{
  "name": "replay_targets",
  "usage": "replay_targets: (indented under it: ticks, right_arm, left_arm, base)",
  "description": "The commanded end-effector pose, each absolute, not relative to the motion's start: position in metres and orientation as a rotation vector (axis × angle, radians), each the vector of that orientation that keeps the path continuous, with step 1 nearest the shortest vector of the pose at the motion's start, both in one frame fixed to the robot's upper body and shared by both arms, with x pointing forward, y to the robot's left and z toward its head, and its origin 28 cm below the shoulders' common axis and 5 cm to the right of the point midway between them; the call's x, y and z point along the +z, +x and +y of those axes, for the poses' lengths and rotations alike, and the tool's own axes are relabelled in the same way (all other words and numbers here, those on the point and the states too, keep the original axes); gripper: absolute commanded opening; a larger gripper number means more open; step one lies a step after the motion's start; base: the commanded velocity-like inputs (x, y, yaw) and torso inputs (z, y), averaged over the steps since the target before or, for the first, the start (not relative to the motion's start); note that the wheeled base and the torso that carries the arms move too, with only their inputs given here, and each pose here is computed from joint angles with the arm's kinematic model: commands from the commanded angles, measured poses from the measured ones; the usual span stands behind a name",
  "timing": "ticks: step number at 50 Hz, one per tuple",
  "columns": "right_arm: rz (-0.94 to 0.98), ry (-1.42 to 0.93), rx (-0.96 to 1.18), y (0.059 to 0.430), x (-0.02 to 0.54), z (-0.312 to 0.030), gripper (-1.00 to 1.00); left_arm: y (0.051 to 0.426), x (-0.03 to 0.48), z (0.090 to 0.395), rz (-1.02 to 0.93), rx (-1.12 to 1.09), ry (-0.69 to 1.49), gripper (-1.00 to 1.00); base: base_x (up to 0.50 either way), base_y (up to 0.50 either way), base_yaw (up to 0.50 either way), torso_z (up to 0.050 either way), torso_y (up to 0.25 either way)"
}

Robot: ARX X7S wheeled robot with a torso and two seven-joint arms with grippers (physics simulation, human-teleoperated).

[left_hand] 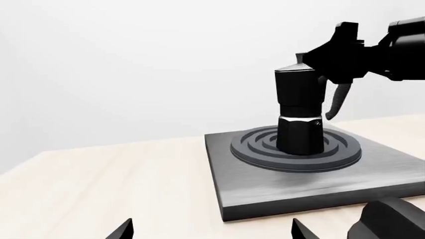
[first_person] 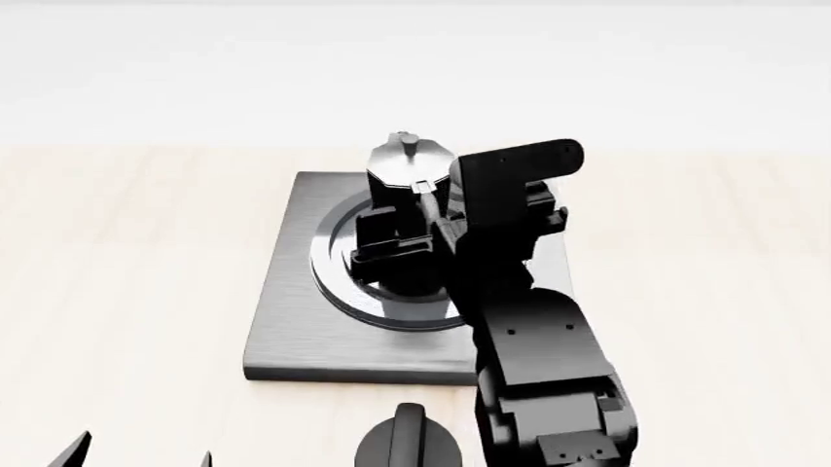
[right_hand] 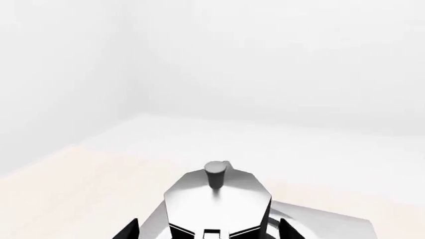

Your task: Put the moka pot on the stove.

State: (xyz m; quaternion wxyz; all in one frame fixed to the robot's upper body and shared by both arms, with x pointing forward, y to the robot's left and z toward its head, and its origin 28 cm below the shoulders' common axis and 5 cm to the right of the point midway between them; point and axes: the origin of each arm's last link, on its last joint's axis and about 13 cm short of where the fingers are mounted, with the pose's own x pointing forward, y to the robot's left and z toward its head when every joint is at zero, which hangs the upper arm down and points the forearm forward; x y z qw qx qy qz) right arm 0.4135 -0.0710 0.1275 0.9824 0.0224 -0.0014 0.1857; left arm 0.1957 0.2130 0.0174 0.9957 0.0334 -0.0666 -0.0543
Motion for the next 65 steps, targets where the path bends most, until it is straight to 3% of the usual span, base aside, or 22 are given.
replay_targets:
  ticks: [1,40,65]
  right_arm:
    - [-0.083,0.045,0.35,0.401,0.14,-0.075,1.0]
    - [-0.285,0.115,0.35,0.308,0.159,-0.087,1.0]
    - [-0.273,0.18,0.322,0.268,0.137,-0.099,1.0]
  left_arm:
    - [0.195,0.017,0.213,-0.134,-0.109,0.067,1.0]
    - [0.193,0.018,0.213,-0.143,-0.111,0.066,1.0]
    - [0.193,0.018,0.212,-0.14,-0.116,0.066,1.0]
  base:
    - [0.0,0.0,0.0,0.0,0.0]
    - [0.0,0.0,0.0,0.0,0.0]
    - [0.0,0.0,0.0,0.0,0.0]
